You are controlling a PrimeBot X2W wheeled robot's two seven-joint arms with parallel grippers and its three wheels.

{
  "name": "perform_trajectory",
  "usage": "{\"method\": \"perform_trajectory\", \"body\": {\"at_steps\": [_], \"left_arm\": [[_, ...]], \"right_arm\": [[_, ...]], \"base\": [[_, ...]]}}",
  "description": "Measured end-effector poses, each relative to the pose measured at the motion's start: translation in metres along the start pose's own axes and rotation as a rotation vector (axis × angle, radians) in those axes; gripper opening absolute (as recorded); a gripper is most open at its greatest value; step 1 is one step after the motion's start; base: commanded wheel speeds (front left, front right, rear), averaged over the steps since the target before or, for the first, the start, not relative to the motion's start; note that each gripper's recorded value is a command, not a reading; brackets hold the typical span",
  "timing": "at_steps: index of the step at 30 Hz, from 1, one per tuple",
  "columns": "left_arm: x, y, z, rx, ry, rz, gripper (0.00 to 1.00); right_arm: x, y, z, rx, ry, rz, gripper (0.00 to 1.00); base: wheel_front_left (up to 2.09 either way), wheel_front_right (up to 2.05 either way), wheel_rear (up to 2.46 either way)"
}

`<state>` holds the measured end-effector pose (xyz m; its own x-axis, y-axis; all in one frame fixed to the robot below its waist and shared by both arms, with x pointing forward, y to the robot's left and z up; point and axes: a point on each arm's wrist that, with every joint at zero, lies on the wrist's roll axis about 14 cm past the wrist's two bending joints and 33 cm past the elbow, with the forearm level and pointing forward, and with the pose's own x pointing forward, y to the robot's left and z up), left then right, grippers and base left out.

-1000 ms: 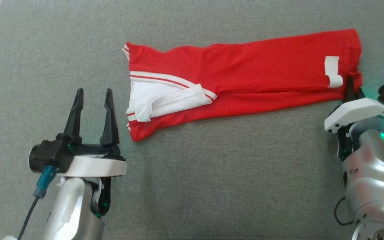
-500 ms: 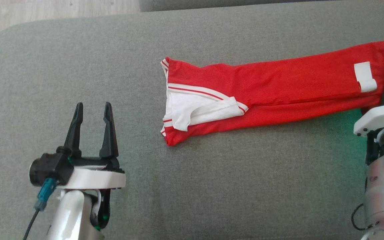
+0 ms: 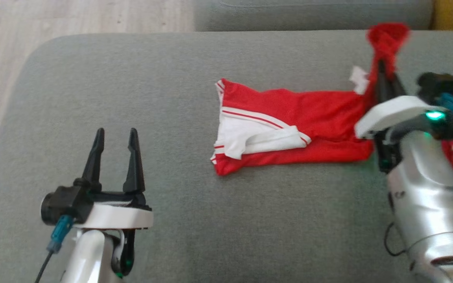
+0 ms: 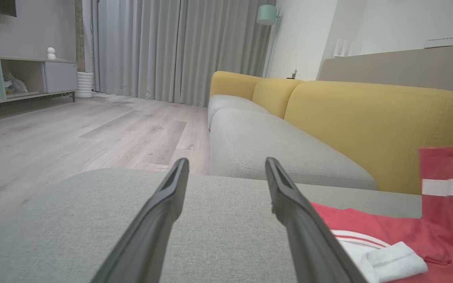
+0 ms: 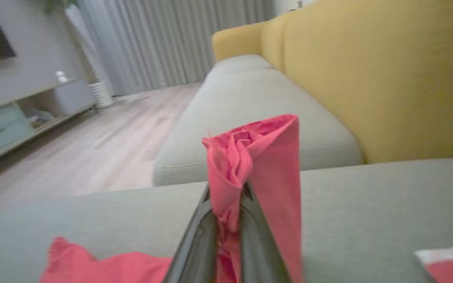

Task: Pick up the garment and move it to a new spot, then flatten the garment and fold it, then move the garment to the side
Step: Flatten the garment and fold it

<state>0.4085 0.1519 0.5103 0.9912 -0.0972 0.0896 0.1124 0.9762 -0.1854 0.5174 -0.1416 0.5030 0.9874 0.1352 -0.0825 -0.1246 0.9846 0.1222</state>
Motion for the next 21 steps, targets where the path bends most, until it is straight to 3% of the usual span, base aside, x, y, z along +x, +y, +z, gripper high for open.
{"method": "perform_trajectory", "body": {"at_steps": [5,9,21], "left_arm": [[-0.009,0.011,0.005,-0.006,-0.01,0.037,1.0],[-0.017,0.015,0.004,-0.012,-0.004,0.052,1.0],[-0.037,0.042,0.002,-0.005,0.014,0.15,1.0]], "right_arm": [[0.008,0.079,0.006,0.02,-0.019,0.223,0.0],[0.005,0.127,-0.009,0.025,0.03,0.355,0.0],[-0.01,0.187,-0.069,0.021,0.19,0.52,0.0]], "base": [[0.0,0.0,0.0],[0.0,0.0,0.0],[0.0,0.0,0.0]]}}
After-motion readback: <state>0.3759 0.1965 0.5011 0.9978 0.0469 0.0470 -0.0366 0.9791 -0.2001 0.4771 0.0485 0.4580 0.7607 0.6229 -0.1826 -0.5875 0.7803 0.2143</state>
